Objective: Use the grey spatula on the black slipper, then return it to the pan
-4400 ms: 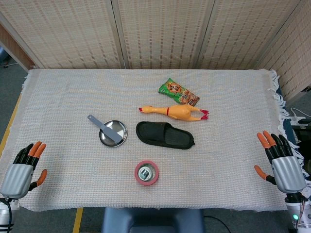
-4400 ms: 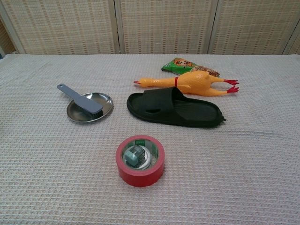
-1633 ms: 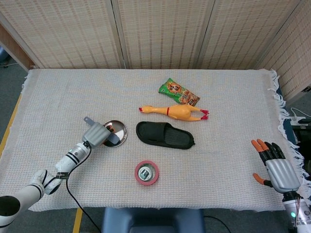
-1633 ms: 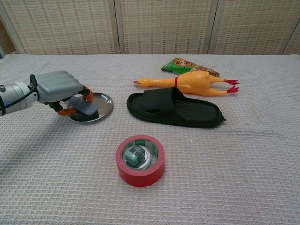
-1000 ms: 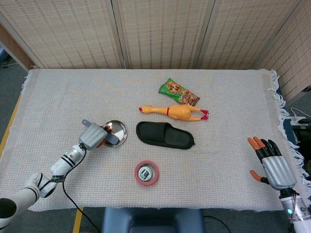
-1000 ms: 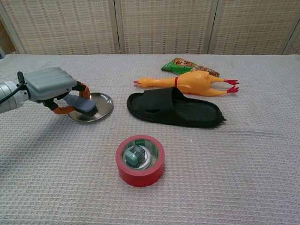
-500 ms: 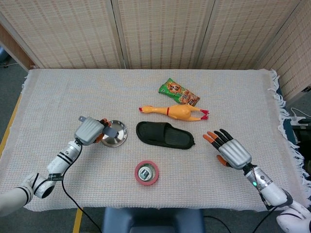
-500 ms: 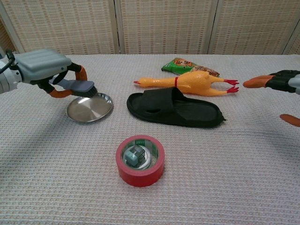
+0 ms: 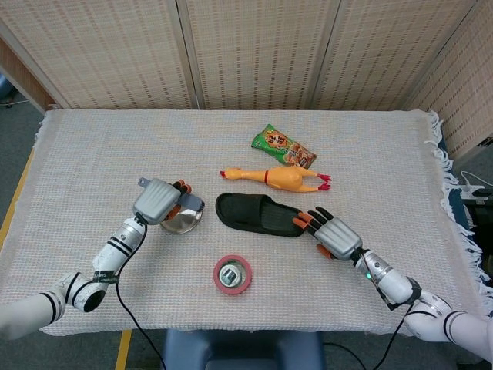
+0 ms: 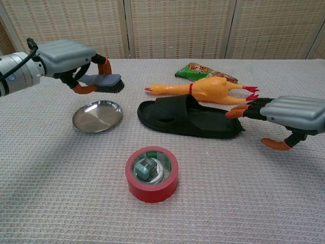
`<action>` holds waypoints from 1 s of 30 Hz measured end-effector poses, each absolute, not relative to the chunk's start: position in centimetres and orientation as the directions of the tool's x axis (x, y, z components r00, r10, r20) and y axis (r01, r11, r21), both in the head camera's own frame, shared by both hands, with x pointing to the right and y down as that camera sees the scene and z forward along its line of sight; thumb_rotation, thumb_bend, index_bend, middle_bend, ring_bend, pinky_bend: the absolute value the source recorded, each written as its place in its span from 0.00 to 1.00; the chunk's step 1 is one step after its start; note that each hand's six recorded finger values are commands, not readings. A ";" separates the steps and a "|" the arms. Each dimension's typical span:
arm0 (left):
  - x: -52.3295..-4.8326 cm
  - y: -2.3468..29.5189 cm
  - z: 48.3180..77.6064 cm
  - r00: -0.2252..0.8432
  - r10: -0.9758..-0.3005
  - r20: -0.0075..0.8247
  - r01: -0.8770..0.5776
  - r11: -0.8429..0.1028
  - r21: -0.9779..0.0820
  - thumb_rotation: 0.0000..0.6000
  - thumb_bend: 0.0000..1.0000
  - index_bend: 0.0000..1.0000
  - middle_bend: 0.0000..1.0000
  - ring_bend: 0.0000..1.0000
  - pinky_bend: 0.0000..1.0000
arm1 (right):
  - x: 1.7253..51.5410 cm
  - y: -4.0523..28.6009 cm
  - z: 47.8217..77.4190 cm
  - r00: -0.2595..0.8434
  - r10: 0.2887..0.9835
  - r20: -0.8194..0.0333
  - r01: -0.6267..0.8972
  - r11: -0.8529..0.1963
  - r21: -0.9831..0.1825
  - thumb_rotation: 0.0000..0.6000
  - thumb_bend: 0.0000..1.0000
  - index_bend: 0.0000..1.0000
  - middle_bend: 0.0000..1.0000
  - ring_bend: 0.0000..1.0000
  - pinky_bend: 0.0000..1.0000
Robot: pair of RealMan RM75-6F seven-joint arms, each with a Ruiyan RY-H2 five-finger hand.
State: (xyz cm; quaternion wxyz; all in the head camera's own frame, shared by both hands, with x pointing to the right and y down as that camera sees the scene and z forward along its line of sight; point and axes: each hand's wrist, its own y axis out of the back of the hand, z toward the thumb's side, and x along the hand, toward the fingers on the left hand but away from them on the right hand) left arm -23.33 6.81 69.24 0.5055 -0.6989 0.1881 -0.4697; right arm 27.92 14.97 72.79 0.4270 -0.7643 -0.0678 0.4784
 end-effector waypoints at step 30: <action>-13.0 9.2 71.4 0.518 -0.737 0.435 0.229 -0.370 -0.900 1.00 0.49 0.47 0.61 0.65 0.89 | 27.1 15.4 74.5 0.523 0.483 -0.702 -0.370 -0.613 -0.698 1.00 0.46 0.03 0.00 0.00 0.00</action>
